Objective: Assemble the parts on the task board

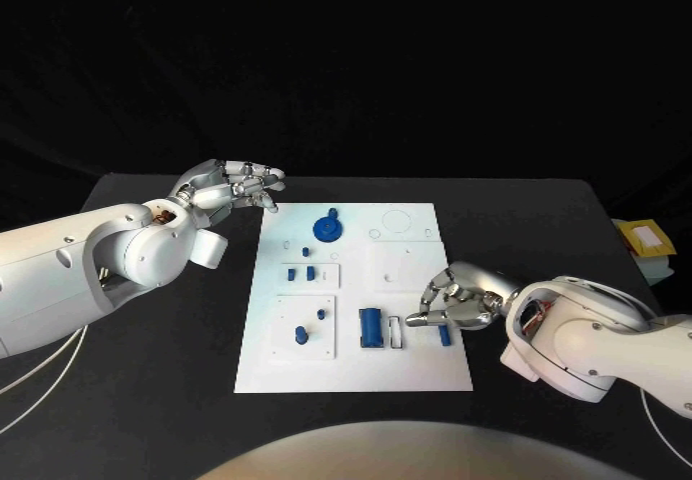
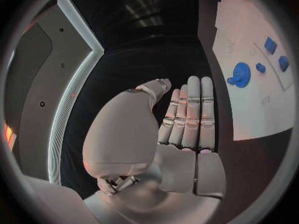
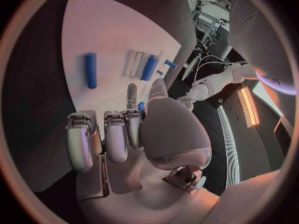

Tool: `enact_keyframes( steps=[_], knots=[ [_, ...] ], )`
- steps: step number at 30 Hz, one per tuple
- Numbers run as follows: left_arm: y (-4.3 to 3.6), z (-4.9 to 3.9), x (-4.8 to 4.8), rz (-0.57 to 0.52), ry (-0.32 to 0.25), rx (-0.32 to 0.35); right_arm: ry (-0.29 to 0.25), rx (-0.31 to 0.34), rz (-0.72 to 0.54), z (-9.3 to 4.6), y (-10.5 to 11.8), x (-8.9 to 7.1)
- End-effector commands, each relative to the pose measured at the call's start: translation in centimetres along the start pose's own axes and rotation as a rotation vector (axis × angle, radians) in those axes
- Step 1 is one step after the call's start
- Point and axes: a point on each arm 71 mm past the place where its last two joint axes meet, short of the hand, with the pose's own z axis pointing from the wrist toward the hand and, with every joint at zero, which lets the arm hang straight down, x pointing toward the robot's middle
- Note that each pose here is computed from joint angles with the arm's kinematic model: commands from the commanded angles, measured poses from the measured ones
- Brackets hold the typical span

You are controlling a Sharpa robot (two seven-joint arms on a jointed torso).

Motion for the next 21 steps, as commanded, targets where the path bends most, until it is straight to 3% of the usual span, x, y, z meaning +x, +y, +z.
enact_keyframes(
  steps=[1, 10, 14, 21],
  knots=[
    [-0.06, 0.08, 0.22, -0.008, 0.01, 0.008, -0.045, -0.03, 0.016, -0.5, -0.5, -1.1],
    [0.01, 0.08, 0.27, -0.008, 0.011, 0.009, -0.114, 0.073, -0.08, -2.0, -3.4, -2.9],
    [0.02, 0.06, 0.27, -0.008, 0.011, 0.009, -0.117, 0.114, -0.125, -2.4, -4.4, -2.5],
    [0.05, 0.03, 0.26, -0.009, 0.014, 0.009, -0.125, 0.115, -0.157, -2.5, -4.6, -1.3]
  ],
)
